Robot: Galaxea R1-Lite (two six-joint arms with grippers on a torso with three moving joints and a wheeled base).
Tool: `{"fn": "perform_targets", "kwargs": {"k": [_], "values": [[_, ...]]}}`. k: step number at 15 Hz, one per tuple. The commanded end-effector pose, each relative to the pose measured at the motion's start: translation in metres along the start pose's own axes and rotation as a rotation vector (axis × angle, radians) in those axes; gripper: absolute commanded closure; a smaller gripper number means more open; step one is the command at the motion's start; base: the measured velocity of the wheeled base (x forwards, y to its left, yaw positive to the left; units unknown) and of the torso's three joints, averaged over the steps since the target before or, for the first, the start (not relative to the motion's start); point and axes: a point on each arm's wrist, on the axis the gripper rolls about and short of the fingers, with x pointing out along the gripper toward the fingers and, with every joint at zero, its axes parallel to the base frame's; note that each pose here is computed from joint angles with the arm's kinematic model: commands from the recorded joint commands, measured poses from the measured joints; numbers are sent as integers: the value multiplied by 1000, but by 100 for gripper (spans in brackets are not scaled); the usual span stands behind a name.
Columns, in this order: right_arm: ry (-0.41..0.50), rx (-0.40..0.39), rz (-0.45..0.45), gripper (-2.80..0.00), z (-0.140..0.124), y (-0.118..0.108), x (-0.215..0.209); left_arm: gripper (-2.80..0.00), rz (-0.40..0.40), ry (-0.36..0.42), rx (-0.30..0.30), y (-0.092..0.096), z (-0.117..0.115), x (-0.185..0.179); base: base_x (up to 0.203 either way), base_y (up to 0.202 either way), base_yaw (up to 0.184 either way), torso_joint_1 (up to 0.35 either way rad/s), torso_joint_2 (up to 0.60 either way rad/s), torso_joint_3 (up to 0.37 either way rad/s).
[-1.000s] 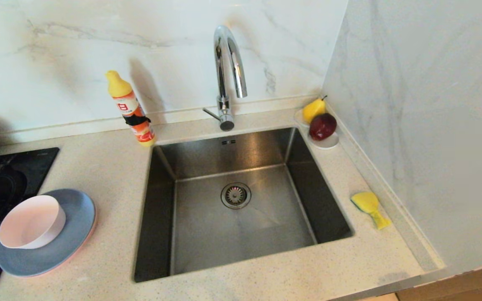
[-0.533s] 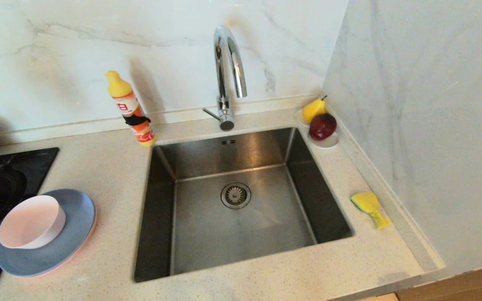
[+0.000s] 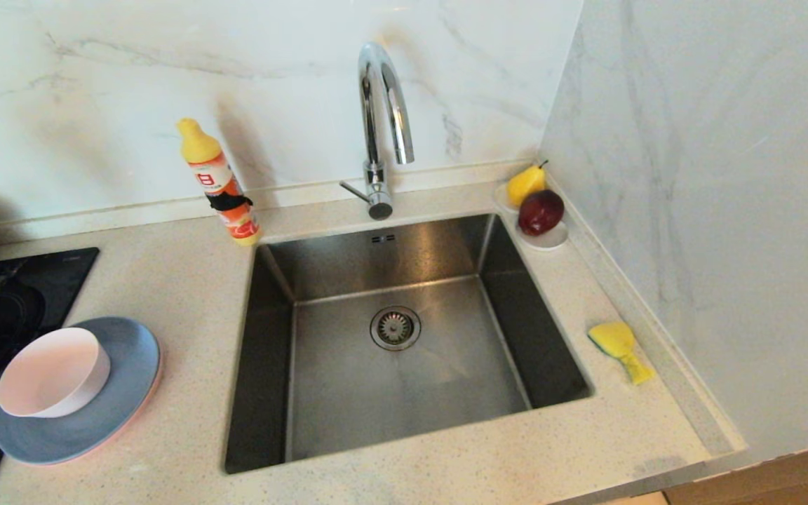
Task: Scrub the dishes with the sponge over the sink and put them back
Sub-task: Place the bowl on the bowl
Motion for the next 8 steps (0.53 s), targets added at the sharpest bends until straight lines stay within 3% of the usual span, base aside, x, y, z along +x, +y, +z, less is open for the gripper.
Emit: {"fn": "perform_targets", "kwargs": {"k": [1,8], "values": [[-1,-1,1,0,0,0,0,-280,8,19,-21,5,4,16,0,0,0,0,0,0],[-1,-1,1,0,0,0,0,-280,5,36,-27,10,8,41,0,0,0,0,0,0]]}}
